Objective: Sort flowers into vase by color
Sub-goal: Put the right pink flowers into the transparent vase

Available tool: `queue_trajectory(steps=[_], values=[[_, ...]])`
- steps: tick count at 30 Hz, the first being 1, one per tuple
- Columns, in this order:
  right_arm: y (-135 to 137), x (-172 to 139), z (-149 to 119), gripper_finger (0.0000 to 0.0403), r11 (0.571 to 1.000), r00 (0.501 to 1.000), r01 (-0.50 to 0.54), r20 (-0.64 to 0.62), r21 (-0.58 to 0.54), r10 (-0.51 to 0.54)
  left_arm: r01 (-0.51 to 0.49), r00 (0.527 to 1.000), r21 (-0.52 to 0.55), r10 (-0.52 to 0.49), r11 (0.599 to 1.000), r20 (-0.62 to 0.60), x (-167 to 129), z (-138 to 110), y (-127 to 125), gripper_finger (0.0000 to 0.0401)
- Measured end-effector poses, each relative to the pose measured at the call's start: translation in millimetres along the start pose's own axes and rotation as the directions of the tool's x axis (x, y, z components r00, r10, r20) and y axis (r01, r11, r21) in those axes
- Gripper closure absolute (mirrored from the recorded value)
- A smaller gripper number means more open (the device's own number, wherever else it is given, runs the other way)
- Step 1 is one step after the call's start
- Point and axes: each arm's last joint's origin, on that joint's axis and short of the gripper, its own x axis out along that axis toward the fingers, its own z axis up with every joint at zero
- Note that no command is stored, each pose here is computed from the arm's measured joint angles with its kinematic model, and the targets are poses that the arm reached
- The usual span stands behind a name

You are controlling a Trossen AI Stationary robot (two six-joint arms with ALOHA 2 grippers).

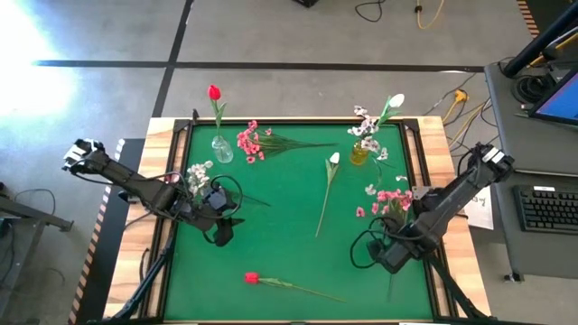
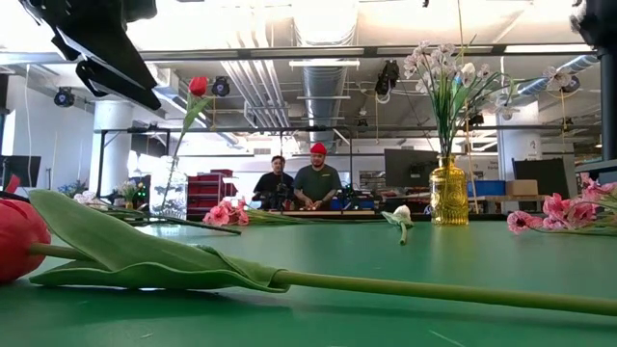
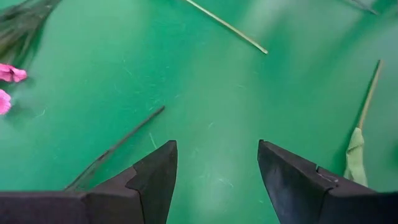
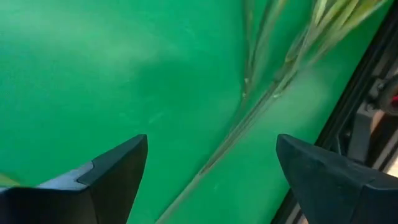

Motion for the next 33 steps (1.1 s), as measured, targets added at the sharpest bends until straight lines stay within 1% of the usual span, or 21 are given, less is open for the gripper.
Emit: queue_trajectory(steps=[5, 10, 12, 14, 18, 20, 22, 24, 30, 33], values=[[-13, 39, -1, 0.006, 0.995, 0.997, 0.076, 0.012, 0.068, -0.077, -0.024, 1.0, 0.011, 0.024, 1.0, 0.021, 0, 0, 1, 0.0191], [-19, 67, 1, 0.0069, 0.996, 0.999, 0.049, 0.001, 0.068, -0.049, -0.023, 0.999, 0.004, 0.023, 1.0, 0.028, 0, 1, 0, 0.0191], [-23, 76, 3, 0.0074, 0.995, 0.998, 0.066, 0.009, 0.079, -0.067, -0.031, 0.999, 0.003, 0.031, 1.0, 0.036, 0, 1, 1, 0.0191], [-27, 82, 4, 0.0078, 0.993, 0.997, 0.08, 0.016, 0.086, -0.082, -0.041, 0.998, 0.001, 0.041, 0.999, 0.05, 0, 2, 1, 0.0191], [-29, 91, 5, 0.008, 0.995, 0.999, 0.046, 0.018, 0.086, -0.048, -0.058, 0.996, -0.001, 0.058, 0.998, 0.066, 0, 2, 1, 0.0191], [-30, 95, 6, 0.009, 0.996, 0.999, 0.036, 0.021, 0.086, -0.038, -0.058, 0.996, -0.001, 0.058, 0.998, 0.066, 0, 2, 1, 0.0191], [-30, 96, 6, 0.0114, 0.996, 0.999, 0.029, 0.031, 0.084, -0.032, -0.067, 0.995, -0.002, 0.067, 0.998, 0.075, 0, 3, 1, 0.0191], [-29, 96, 6, 0.0148, 0.997, 0.999, 0.014, 0.043, 0.081, -0.018, -0.077, 0.994, -0.003, 0.077, 0.997, 0.083, 0, 3, 2, 0.0191], [-24, 93, 5, 0.028, 0.999, 0.997, -0.017, 0.07, 0.037, 0.015, -0.086, 0.992, -0.004, 0.086, 0.996, 0.092, 0, 3, 2, 0.0191], [-23, 92, 5, 0.0339, 1.0, 0.997, -0.026, 0.076, 0.01, 0.025, -0.09, 0.991, -0.015, 0.091, 0.996, 0.096, 0, 3, 2, 0.0191]])
